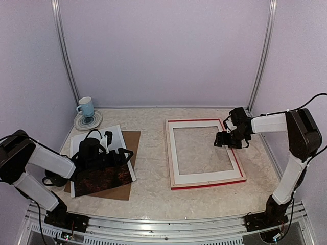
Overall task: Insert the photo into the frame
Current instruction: Adjust the mat board under the glass panel.
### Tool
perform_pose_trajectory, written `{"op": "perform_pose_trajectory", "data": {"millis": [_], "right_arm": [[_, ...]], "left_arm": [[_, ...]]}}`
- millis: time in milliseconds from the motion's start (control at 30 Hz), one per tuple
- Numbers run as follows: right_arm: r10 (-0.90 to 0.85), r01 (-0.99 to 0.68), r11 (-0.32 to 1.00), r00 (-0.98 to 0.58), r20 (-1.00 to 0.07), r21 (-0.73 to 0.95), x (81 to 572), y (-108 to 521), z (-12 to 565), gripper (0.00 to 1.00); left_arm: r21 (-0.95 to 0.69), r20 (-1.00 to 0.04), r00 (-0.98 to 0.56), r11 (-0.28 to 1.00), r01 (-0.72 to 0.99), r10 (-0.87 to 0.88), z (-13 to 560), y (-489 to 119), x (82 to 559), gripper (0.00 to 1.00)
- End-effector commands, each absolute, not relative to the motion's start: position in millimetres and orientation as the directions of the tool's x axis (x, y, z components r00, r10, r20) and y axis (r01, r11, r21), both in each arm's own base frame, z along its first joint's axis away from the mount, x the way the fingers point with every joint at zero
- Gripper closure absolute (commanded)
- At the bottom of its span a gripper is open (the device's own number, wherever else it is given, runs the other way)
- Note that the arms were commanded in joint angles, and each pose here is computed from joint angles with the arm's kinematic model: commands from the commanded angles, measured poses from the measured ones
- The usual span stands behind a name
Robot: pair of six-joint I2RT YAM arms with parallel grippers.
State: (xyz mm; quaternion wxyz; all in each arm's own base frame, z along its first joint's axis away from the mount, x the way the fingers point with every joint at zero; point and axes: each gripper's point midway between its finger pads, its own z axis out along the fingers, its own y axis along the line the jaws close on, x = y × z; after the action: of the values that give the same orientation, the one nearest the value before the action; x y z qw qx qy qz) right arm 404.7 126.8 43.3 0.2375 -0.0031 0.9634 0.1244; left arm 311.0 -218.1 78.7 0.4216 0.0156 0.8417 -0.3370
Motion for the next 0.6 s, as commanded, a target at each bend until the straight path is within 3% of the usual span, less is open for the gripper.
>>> {"op": "perform_pose_trajectory", "data": {"millis": [0, 267, 567], "right_arm": [[0.057, -0.071, 0.967, -0.877, -0.477, 0.245, 407, 124, 54, 0.15], [0.062, -0.052, 0.979, -0.845, -0.531, 0.197, 413, 114, 78, 0.16], [0.11, 0.046, 0.99, -0.854, -0.509, 0.136, 406, 84, 60, 0.22]], "left_arm": [[-0.564, -0.722, -0.636, 0.764, 0.315, -0.271, 81, -218, 314, 0.01], [-0.565, -0.722, -0.637, 0.762, 0.317, -0.27, 81, -218, 313, 0.01], [-0.565, -0.723, -0.636, 0.76, 0.322, -0.269, 83, -218, 312, 0.01]]}}
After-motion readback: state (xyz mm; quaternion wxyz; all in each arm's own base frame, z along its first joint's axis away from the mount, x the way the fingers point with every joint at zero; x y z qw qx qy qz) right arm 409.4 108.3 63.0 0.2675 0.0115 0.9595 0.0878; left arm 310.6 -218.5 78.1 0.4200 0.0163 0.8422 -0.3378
